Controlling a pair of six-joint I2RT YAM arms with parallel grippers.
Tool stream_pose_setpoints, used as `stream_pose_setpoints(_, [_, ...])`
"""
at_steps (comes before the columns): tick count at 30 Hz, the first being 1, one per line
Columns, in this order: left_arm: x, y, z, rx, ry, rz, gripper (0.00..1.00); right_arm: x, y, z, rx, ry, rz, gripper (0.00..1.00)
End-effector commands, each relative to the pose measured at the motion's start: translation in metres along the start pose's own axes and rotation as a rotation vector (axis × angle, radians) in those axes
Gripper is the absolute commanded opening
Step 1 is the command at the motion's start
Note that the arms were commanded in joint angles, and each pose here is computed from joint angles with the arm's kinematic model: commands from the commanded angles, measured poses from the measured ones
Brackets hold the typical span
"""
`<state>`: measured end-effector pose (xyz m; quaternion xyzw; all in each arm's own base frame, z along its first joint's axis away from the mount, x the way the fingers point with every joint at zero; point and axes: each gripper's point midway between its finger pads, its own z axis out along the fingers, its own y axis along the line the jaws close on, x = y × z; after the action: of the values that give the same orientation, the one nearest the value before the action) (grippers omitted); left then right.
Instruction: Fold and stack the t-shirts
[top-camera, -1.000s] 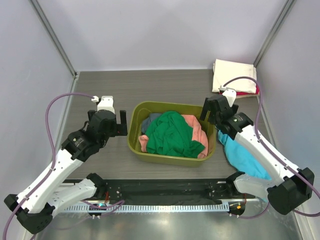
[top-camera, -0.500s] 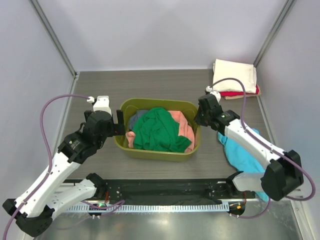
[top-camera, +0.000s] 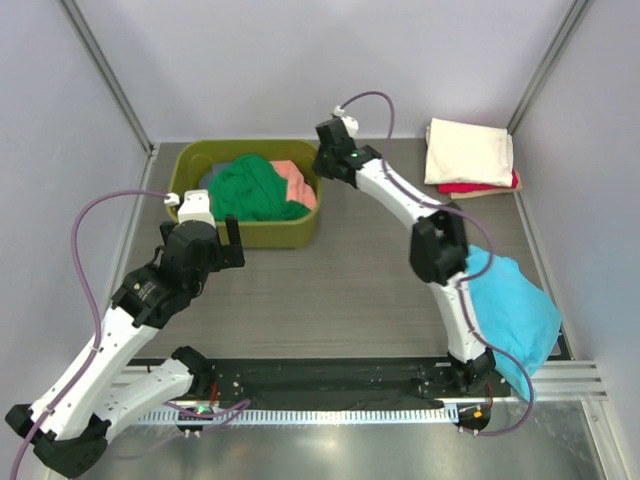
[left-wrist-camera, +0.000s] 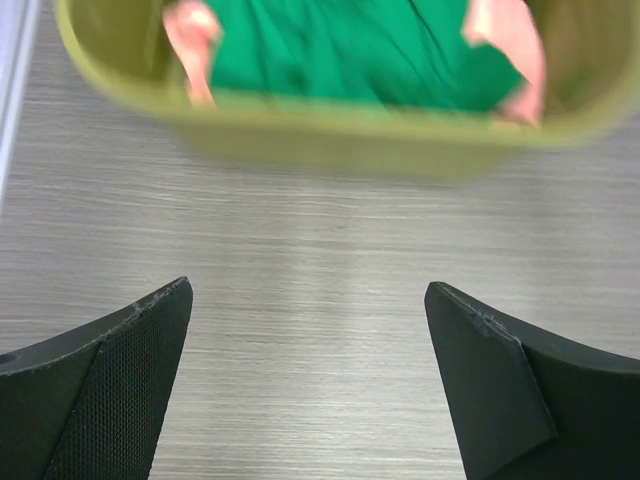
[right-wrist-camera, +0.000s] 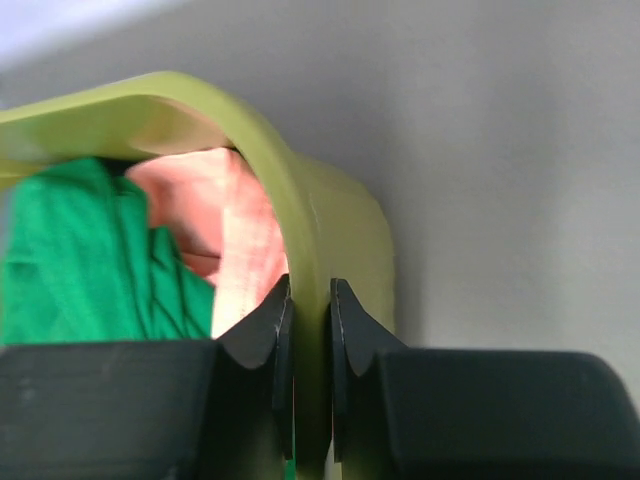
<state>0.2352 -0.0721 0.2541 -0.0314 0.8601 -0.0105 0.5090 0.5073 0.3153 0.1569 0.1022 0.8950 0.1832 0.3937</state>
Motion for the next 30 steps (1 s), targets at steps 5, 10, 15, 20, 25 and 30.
stream_pose_setpoints(5, [-0.015, 0.017, -0.001, -0.068, -0.067, -0.072, 1.00, -0.078, 0.175, 0.054, -0.827, -0.301, 0.368, 0.61])
stream_pose_setpoints(10, [-0.012, 0.019, 0.003, -0.091, -0.051, -0.060, 1.00, -0.082, 0.198, 0.009, -1.111, -0.342, 0.277, 1.00])
stream_pose_setpoints(15, [-0.011, 0.017, 0.010, -0.093, -0.032, -0.053, 1.00, -0.102, 0.170, -0.038, -1.071, -0.334, 0.171, 1.00])
stream_pose_setpoints(20, [-0.003, -0.002, 0.025, -0.041, 0.044, -0.018, 1.00, -0.117, 0.099, -0.061, -0.827, -0.368, 0.086, 1.00])
stream_pose_setpoints(25, [-0.015, -0.048, 0.042, 0.102, 0.084, -0.075, 1.00, -0.129, 0.028, -0.114, -0.490, -0.349, -0.055, 1.00])
stream_pose_setpoints(30, [-0.019, -0.104, 0.111, 0.123, 0.175, -0.062, 1.00, -0.117, -0.039, -0.186, -0.321, -0.441, -0.058, 1.00])
